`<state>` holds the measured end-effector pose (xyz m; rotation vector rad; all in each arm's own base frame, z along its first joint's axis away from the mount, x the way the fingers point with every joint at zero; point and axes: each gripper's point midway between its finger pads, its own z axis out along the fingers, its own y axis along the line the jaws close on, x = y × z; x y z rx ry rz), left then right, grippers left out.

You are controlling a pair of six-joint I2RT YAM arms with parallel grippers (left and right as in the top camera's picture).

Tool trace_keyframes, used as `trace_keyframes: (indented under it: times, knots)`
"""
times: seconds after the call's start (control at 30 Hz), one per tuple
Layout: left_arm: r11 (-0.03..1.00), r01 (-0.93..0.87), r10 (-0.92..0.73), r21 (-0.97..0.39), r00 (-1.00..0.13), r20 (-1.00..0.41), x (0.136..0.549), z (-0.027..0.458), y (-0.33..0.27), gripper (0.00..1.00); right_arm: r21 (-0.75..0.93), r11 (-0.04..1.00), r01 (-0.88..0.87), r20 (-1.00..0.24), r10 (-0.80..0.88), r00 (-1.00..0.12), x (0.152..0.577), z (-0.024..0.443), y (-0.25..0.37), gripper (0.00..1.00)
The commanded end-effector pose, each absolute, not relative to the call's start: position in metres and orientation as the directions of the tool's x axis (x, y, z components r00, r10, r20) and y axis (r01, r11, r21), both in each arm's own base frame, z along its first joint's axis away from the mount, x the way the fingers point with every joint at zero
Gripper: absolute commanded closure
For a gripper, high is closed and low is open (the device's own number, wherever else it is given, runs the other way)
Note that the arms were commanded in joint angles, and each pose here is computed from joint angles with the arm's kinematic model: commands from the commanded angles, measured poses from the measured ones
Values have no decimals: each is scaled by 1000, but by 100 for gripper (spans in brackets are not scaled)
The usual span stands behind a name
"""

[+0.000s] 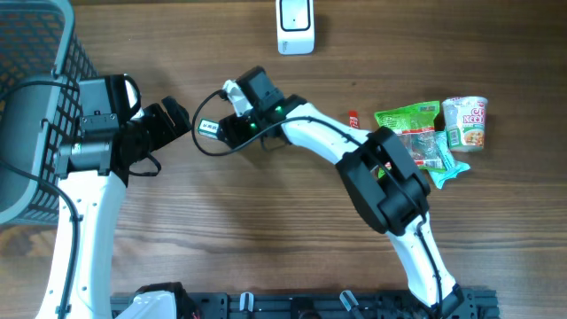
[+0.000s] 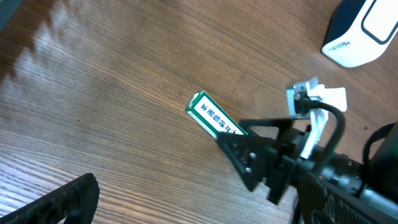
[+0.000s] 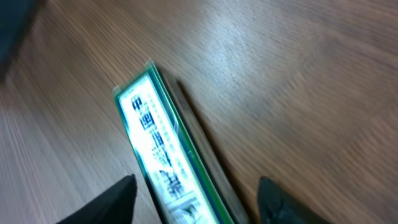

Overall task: Scan the item barcode
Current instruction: 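Grasp the gum box with the right gripper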

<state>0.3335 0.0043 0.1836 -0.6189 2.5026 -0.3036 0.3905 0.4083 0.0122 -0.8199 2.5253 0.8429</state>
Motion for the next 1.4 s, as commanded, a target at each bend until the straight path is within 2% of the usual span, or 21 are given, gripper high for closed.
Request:
trace_keyframes:
  times: [0.0,0.13,0.2,0.3,0.37,0.5,0.6,0.7,0.83,0.97,1.1,1.37]
  knots:
    - [874,-353,-476,-334,-758,-446,334,182,2,0,419,682,-600,-406,-450,-795,390,13,367,49]
    - [874,-353,-476,-334,-758,-446,334,182,2,0,409,715,-567,-304,-479,-823,382,14,329,53]
    - [874,-352,-476,-334,-758,-447,334,182,2,0,399,701,-592,-312,-503,-806,381,20,322,46]
    - [874,-353,-476,-334,-758,-446,334,182,2,0,389,625,-677,-385,-558,-736,381,33,332,30]
    - [874,-353,-476,-334,-758,-446,334,182,2,0,363,588,-723,-432,-581,-690,384,36,340,26]
    - [874,-353,-476,-334,-758,-446,334,182,2,0,254,493,-832,-565,-622,-541,398,42,358,23]
    - [874,-353,-476,-334,-758,-446,334,182,2,0,92,369,-925,-660,-673,-334,409,39,368,18]
    - [874,-353,-476,-334,-758,-446,334,182,2,0,-19,288,-957,-697,-690,-193,417,35,374,14]
    - [874,-352,-476,-334,-758,-447,334,182,2,0,-95,195,-976,-717,-694,-69,417,33,380,14]
    - [874,-353,-476,-334,-758,-446,334,182,2,0,-46,121,-992,-755,-654,-45,402,32,393,16]
    - [874,-353,-476,-334,-758,-446,334,182,2,0,-22,101,-995,-735,-676,-53,389,17,399,20]
    - [874,-353,-476,-334,-758,-446,334,182,2,0,8,47,-999,-703,-710,-39,365,-9,405,18]
